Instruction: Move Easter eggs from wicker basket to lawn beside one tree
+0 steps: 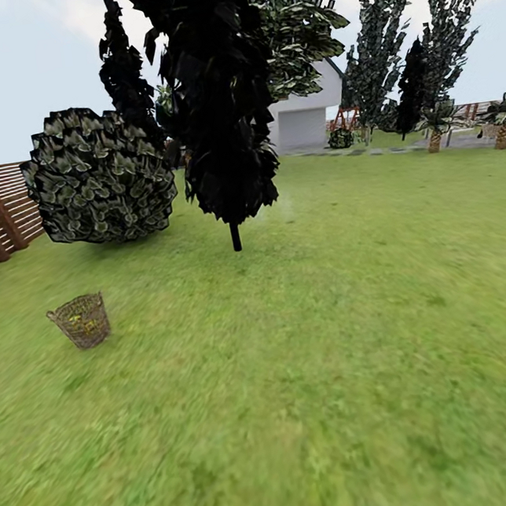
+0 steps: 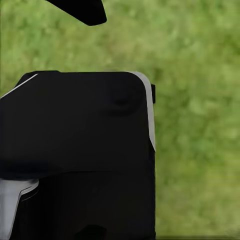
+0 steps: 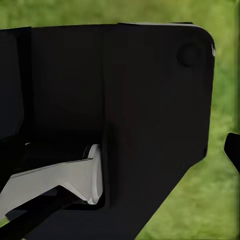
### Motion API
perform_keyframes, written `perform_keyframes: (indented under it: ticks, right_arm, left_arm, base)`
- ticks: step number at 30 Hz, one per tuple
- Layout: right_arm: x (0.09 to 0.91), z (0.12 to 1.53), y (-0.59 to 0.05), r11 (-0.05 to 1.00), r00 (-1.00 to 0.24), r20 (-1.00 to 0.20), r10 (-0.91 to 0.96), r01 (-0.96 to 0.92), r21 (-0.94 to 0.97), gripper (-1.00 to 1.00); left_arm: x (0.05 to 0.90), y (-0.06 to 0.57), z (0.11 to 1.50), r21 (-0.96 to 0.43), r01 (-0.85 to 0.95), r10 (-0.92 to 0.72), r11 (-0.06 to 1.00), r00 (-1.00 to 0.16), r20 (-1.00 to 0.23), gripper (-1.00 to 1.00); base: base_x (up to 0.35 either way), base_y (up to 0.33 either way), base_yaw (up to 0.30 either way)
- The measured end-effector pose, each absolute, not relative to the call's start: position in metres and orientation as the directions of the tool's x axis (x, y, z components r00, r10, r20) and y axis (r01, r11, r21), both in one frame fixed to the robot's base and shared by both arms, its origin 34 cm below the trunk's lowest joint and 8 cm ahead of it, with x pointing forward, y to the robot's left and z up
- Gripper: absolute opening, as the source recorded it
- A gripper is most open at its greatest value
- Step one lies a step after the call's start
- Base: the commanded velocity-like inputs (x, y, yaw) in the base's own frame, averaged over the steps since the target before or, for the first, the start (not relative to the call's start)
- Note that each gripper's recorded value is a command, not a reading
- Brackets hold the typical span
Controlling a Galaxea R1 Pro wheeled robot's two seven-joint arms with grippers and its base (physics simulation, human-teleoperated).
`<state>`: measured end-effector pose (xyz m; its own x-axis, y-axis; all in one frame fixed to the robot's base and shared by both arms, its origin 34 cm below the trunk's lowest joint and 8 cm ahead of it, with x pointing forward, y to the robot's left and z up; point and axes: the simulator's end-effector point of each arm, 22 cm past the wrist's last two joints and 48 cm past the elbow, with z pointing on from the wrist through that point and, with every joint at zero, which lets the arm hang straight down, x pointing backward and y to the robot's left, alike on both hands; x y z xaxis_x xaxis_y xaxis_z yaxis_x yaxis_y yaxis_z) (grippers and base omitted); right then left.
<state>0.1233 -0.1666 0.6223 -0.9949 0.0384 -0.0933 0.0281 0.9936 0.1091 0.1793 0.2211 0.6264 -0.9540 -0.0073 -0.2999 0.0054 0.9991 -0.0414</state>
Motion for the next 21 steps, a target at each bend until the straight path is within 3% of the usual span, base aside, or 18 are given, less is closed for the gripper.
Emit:
perform_keyframes:
  ticks: [5,12,21]
  right_arm:
    - [0.1224,0.6224,-0.1659,0.994,-0.995,-0.092,0.036,0.026,0.110,1.00]
    - [0.1217,0.6224,-0.1659,0.994,-0.995,-0.090,0.035,0.025,0.110,1.00]
    - [0.1229,0.6223,-0.1663,0.994,-0.995,-0.093,0.037,0.027,0.109,1.00]
  left_arm:
    - [0.1793,0.2211,0.6264,-0.041,0.005,-0.007,0.999,-0.954,-0.300,1.00]
    - [0.1793,0.2211,0.6264,-0.041,0.005,-0.007,0.999,-0.954,-0.300,1.00]
    - [0.1795,0.2212,0.6264,-0.041,0.005,-0.007,0.999,-0.954,-0.300,1.00]
  base:
    - [0.310,-0.153,0.056]
    - [0.303,-0.169,0.202]
    - [0.290,-0.184,0.062]
